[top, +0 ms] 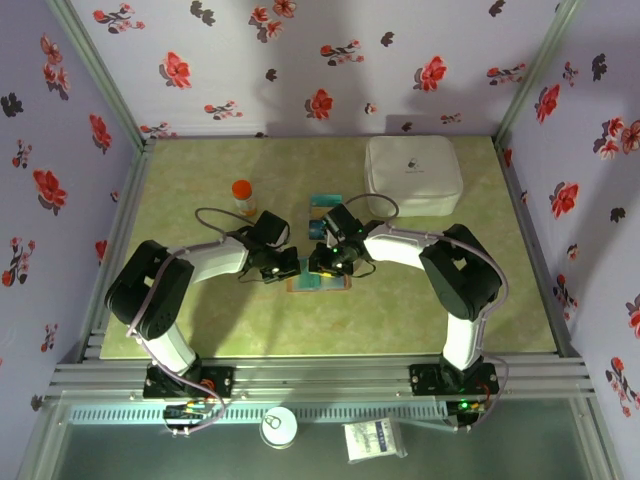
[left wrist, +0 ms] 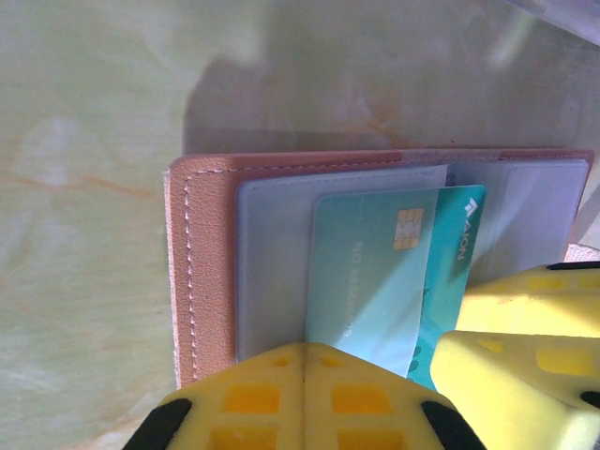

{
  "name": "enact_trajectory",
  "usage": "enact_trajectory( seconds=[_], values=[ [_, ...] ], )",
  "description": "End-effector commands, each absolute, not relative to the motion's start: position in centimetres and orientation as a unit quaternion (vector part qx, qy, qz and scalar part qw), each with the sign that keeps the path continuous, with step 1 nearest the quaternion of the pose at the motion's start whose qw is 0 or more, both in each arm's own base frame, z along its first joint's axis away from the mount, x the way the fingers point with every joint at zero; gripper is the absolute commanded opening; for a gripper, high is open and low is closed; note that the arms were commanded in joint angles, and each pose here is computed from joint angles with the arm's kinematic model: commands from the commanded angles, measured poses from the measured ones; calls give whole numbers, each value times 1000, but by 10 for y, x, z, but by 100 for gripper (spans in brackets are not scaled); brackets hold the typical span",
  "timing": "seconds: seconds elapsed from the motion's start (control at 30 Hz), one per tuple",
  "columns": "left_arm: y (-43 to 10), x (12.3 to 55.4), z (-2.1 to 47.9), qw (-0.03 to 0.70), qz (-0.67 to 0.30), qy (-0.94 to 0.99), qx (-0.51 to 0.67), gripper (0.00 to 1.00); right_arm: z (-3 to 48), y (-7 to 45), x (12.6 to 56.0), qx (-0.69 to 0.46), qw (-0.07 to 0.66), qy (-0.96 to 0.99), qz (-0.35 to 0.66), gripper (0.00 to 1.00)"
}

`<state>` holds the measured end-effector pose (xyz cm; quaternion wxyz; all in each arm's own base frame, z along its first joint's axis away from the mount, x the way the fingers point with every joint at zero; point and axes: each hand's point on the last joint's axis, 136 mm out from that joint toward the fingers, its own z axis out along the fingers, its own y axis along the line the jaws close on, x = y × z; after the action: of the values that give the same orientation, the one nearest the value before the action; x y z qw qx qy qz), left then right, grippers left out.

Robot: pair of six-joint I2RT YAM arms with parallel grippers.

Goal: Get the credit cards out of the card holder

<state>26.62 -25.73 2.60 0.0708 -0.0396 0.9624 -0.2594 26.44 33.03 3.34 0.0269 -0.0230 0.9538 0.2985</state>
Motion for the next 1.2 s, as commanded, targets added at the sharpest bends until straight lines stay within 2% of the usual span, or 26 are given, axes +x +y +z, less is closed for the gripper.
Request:
enact_trajectory(
  seconds=[0.0, 0.7, 0.97, 1.17],
  values=[
    [-252, 264, 24, 68, -239, 968, -33, 1, 43, 333, 264, -23, 33, 946, 322, 28],
    [-252, 263, 27, 70, -242, 967, -33, 1, 41, 334, 266, 1, 36, 926, 375, 14],
    [-250, 262, 26, 69, -240, 968, -34, 1, 41, 320, 265, 7, 41, 931, 362, 8],
    [-250, 262, 27, 70, -240, 968, -34, 0, 44, 300, 261, 3, 46, 947, 319, 8]
  ],
)
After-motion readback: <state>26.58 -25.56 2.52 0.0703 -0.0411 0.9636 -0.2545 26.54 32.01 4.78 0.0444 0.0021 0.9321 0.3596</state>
